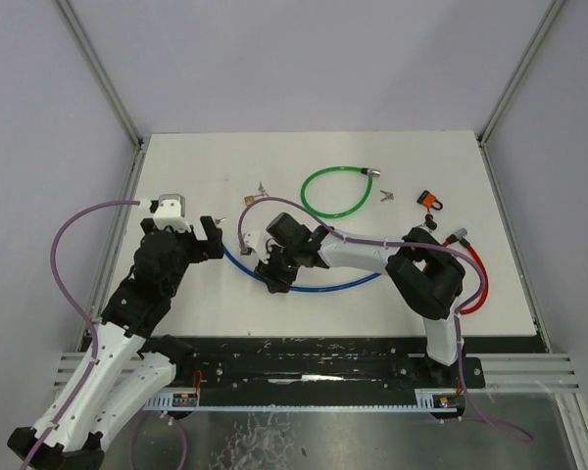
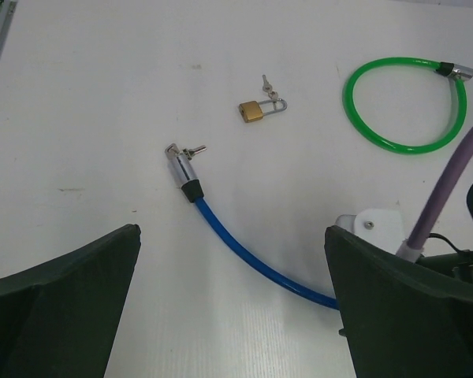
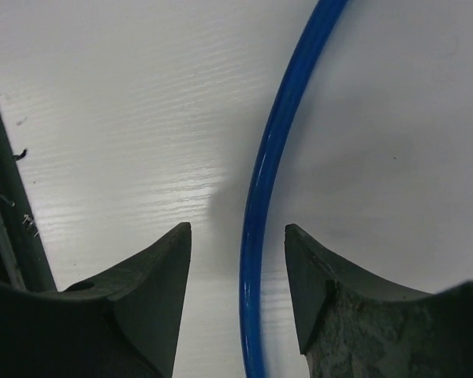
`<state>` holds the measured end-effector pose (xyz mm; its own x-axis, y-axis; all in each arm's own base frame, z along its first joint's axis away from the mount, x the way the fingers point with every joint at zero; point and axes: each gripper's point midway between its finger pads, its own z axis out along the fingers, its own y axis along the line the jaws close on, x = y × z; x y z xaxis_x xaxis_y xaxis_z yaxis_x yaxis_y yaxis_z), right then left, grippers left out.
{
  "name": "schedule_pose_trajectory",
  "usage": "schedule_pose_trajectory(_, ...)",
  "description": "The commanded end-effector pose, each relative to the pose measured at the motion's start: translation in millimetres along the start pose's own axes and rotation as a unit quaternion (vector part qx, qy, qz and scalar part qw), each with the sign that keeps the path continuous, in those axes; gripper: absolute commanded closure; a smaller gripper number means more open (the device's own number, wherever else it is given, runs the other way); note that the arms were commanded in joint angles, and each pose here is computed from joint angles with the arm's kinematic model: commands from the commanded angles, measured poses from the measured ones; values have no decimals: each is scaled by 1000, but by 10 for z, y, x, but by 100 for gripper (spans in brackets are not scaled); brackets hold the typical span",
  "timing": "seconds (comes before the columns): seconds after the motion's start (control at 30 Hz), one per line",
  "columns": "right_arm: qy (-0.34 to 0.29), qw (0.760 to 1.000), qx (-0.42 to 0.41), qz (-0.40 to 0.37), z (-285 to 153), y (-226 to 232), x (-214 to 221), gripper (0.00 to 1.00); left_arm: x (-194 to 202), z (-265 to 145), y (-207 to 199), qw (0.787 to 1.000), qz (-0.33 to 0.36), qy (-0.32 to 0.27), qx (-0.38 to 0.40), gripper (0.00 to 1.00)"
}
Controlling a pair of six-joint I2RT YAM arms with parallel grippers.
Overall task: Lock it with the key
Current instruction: Pick up the lock from the center of the board.
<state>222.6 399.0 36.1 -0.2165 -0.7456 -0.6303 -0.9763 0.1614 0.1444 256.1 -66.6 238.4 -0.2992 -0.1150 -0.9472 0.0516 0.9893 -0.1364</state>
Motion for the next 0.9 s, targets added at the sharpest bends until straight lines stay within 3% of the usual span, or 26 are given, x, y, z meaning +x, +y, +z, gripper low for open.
schedule_pose_trajectory(0.0, -18, 997, 73, 18, 26, -205, -177, 45, -75, -8, 23, 1000, -16, -20, 0, 0)
schedule_pose_trajectory(0.17, 5, 995, 96, -9, 132, -190, -98, 49, -70, -3, 20, 1000, -18, -19, 4, 0)
schedule_pose_trajectory(0.57, 43, 993, 105, -18, 212, -231, 82, 70, -71, 2, 20, 1000, -18, -18, 8, 0)
schedule_pose_trajectory(0.63, 46, 994, 102, -15, 217, -224, 91, 80, -70, 1, 15, 1000, -18, -18, 9, 0)
schedule_pose_trajectory(0.87, 55, 995, 89, 1, 177, -189, 35, 98, -70, 0, 9, 1000, -18, -17, 12, 0)
